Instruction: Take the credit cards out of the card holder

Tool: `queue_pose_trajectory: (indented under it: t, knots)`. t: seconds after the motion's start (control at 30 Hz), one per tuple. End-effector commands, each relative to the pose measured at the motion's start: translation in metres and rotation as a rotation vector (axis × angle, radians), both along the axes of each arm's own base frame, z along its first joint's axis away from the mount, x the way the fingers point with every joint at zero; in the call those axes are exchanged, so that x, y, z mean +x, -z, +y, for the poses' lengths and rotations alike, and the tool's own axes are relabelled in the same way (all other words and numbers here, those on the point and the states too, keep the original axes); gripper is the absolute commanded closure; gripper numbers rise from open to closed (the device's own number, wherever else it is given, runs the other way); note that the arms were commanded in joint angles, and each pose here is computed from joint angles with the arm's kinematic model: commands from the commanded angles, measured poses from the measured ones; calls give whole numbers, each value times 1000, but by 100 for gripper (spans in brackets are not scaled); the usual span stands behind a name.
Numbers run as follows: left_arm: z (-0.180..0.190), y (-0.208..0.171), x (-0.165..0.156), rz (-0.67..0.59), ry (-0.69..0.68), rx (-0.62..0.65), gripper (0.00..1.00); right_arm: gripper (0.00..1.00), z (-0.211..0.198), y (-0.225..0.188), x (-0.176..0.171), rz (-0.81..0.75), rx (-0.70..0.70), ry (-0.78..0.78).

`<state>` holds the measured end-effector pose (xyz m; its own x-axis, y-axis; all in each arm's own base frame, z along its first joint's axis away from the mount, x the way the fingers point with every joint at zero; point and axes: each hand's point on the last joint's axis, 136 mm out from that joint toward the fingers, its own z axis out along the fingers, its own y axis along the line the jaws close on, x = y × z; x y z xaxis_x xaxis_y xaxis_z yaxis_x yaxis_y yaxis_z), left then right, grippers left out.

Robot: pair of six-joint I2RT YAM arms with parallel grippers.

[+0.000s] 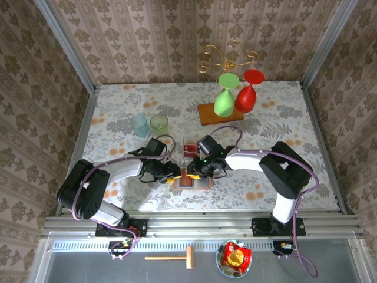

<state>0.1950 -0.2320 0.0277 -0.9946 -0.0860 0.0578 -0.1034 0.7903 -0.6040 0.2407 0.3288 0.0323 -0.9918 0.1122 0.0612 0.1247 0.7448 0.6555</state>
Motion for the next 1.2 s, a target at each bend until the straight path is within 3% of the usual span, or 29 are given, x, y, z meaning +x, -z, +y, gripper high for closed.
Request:
queue_pose_trajectory:
  t: [0.0,0.67,1.17]
  knots:
    - [8,12,-8,28,10,30,65,76,-6,4,-3,1,-57,-18]
    - [9,14,-10,34,10,34,66,73,-14,-3,3,-50,-112,-33]
    - [3,-25,6,-61,1,-3,67,73,-9,-29,4,-92,-45,-42]
